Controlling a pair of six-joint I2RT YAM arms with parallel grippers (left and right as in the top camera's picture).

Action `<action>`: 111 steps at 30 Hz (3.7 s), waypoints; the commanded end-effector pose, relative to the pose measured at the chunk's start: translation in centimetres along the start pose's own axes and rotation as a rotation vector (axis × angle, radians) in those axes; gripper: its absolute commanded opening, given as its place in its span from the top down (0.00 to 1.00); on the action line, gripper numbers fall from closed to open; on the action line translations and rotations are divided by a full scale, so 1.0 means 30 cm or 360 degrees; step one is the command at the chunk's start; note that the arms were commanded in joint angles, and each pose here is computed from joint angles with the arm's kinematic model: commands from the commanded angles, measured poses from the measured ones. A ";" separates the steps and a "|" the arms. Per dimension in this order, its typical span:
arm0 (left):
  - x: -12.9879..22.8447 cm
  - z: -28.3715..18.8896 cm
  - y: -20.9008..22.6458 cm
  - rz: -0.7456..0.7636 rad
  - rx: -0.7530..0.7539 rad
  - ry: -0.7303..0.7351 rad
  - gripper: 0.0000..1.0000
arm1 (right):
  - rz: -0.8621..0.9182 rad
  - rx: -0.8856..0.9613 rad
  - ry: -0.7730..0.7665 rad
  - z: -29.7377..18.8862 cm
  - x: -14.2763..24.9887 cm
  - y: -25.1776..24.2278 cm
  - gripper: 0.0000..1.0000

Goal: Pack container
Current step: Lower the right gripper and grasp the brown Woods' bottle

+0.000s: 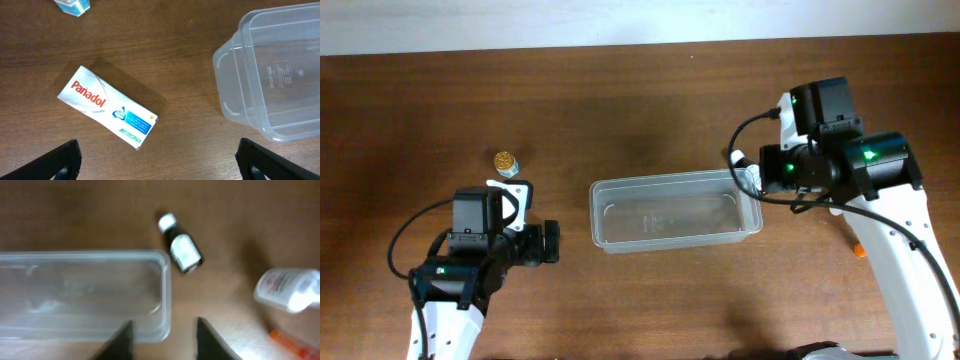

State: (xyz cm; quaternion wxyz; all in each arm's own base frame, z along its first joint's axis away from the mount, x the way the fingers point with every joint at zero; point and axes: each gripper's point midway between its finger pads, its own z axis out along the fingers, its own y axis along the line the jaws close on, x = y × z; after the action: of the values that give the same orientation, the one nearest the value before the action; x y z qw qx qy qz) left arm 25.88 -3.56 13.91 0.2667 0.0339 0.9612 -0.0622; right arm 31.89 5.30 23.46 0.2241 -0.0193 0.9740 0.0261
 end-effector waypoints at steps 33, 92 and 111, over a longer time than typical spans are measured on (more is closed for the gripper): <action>-0.030 -0.015 -0.006 -0.0016 0.0024 -0.0040 0.01 | -0.0109 -0.0379 0.0714 0.591 0.133 -0.103 0.23; -0.032 -0.015 -0.007 -0.0020 0.0025 -0.0044 0.01 | -0.0309 -0.0088 0.0829 0.818 0.191 -0.169 0.31; -0.032 -0.015 -0.006 -0.0021 0.0024 -0.0045 0.01 | -0.0305 -0.0087 0.0829 0.818 0.191 -0.169 0.48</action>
State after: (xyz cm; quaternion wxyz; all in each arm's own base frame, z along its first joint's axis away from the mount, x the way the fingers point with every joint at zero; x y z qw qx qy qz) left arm 25.99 -3.57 13.99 0.2695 0.0341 0.9604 -0.0624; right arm 38.18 1.05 0.03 -0.0152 -0.1249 0.9919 0.0148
